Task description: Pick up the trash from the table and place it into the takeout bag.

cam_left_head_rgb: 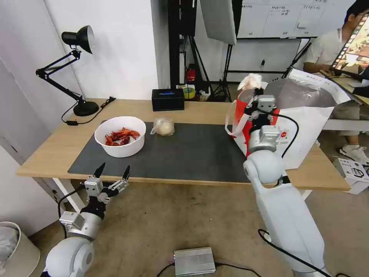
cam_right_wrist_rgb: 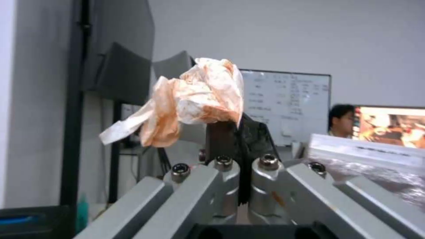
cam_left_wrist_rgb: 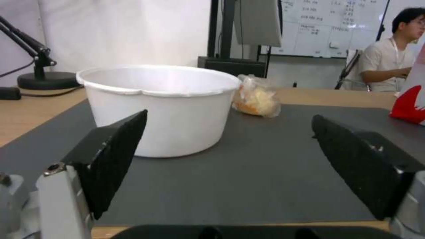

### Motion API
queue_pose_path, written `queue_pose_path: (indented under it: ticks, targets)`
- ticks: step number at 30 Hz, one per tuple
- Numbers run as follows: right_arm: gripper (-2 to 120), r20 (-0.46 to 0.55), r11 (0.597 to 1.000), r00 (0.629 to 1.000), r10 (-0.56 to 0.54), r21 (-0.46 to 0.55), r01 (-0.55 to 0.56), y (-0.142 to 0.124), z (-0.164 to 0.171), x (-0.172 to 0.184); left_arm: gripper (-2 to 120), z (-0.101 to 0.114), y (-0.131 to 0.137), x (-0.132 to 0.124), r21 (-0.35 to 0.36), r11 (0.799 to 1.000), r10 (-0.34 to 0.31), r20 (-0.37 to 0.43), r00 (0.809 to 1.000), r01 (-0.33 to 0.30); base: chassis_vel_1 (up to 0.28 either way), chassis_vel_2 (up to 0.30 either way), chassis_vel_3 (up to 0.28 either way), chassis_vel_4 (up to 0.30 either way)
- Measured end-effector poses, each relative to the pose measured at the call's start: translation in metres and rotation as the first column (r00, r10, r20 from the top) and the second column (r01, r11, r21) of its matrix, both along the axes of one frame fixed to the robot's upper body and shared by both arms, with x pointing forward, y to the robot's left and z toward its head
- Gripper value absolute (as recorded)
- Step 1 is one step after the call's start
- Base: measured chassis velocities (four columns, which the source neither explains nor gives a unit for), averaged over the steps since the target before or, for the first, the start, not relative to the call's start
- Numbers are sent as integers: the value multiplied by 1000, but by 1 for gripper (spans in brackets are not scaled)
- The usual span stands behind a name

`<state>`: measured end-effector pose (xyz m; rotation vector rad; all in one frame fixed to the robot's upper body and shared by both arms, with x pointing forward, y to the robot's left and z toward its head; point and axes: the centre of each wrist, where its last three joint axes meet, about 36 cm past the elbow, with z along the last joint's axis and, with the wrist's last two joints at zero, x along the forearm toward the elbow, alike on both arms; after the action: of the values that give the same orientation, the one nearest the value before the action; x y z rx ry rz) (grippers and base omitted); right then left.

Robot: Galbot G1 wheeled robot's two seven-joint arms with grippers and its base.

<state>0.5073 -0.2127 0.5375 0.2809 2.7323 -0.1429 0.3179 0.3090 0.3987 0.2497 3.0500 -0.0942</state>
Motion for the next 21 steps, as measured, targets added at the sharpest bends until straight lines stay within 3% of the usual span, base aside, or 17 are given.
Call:
queue_pose_path:
  ticks: [9,21]
  targets:
    - [0,-67,994,997,-29,106,36,-3,6,-2,100,1,0,0,2,1000,-2,2,1000,2,0,0,0,0]
    - [0,-91,984,996,-17,174,33,-4,12,-7,100,1,-1,1,0,1000,-5,2,1000,5,0,0,0,0]
